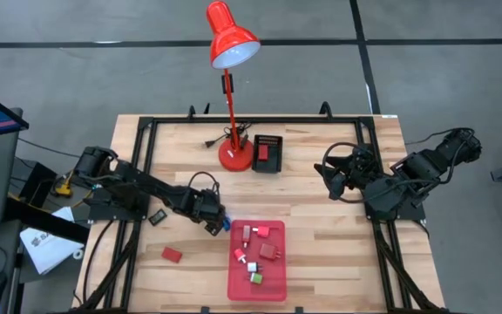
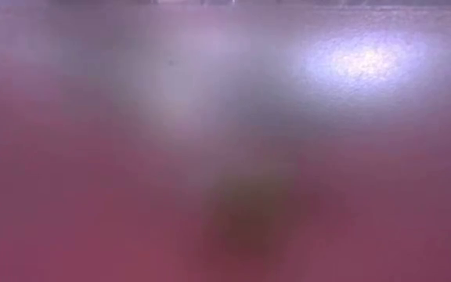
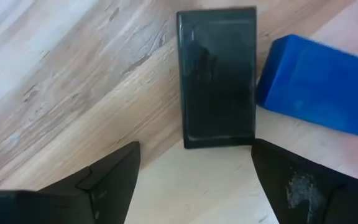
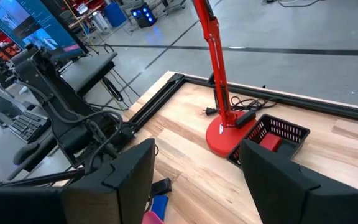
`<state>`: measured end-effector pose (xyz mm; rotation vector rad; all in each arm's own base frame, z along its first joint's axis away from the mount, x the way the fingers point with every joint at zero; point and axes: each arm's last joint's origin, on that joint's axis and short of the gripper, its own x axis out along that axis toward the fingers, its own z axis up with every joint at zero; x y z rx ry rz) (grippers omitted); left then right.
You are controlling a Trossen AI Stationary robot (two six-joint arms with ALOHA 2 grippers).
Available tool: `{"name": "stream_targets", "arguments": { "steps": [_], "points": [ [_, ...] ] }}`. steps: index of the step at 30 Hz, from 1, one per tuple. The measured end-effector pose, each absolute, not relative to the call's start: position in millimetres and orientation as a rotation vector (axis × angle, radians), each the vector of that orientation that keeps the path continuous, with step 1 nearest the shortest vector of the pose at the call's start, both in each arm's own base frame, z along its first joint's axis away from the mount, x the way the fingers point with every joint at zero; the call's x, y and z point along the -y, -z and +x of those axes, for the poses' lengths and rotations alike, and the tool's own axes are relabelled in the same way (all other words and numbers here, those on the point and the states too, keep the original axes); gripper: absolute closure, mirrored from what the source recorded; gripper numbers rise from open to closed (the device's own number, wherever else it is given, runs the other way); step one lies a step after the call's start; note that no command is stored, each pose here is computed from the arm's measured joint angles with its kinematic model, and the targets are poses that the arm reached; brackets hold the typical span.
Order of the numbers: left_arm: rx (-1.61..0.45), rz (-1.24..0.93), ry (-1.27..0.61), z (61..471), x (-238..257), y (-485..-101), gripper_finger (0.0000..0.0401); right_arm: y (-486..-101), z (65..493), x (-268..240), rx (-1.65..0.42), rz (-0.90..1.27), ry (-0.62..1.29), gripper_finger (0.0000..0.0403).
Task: Pick & Place Office items
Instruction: Put the right black digital clock into the black bin
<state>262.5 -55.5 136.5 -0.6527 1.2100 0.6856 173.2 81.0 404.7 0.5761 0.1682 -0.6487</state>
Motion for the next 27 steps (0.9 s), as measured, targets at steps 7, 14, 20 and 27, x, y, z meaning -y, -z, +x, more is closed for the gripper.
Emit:
{"name": "stream_targets", "arguments": {
  "steps": [7, 14, 20, 27],
  "points": [
    [-1.131, -0.678, -0.659, 268.6, 53.3, -142.1, 0.0101, -404.4, 173.0, -80.9, -0.171, 0.573, 0.65, 0.0174],
    [-1.136, -0.676, -0.67, 271.3, 47.7, -138.7, 0.0101, -404.4, 173.0, -80.9, -0.171, 0.573, 0.65, 0.0174],
    [-1.145, -0.67, -0.665, 270.7, 48.0, -138.6, 0.0101, -404.6, 173.2, -81.0, -0.169, 0.576, 0.649, 0.0174],
    [-1.168, -0.66, -0.679, 268.1, 47.6, -138.0, 0.0113, -404.7, 173.2, -81.0, -0.168, 0.576, 0.648, 0.0174]
  ]
}}
